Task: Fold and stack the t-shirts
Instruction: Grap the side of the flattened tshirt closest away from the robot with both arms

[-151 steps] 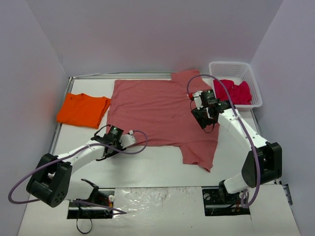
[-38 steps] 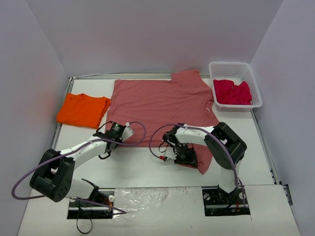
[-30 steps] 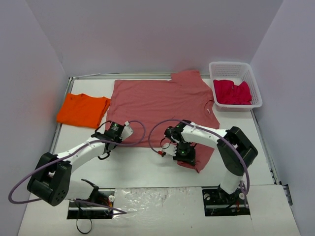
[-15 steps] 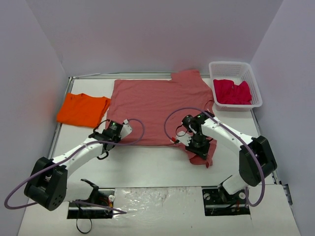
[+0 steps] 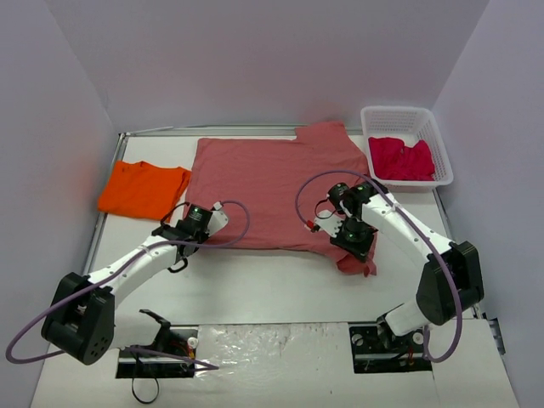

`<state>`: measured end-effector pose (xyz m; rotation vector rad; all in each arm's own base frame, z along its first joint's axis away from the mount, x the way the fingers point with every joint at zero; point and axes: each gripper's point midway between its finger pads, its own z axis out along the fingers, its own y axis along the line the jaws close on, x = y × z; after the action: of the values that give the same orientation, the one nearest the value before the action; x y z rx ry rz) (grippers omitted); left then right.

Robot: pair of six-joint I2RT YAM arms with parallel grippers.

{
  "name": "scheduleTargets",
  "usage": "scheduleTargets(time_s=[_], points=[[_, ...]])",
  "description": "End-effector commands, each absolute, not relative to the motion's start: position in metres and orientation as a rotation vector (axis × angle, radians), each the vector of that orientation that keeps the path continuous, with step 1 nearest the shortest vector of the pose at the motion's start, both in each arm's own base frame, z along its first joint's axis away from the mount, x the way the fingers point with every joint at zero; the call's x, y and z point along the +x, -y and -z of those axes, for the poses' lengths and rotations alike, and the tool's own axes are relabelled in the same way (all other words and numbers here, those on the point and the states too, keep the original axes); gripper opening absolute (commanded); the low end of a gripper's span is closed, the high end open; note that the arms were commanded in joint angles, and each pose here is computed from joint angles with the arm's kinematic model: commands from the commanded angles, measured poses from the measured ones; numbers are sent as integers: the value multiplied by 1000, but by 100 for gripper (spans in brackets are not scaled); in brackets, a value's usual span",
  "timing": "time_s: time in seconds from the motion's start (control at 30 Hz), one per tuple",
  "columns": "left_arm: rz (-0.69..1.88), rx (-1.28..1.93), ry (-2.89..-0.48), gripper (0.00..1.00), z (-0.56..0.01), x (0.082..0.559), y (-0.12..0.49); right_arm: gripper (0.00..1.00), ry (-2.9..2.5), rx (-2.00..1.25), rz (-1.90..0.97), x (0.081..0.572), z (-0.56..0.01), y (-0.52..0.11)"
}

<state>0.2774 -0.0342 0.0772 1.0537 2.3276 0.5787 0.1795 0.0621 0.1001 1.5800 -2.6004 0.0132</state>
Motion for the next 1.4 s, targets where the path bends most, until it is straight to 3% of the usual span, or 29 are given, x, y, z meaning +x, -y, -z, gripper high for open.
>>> scheduleTargets(time_s=[0.0,0.83,1.37], points=[[-614,1018,-2293,2,-101,286,31,0,2539,1553,-87,180,-116,-44],[-616,975,-2278,2,-110,305,37,0,2666,1503,-274,306,-127,-59],[-682,784,-2307,2,-119,348,19,0,2780,1437,-393,364,-123,-66]])
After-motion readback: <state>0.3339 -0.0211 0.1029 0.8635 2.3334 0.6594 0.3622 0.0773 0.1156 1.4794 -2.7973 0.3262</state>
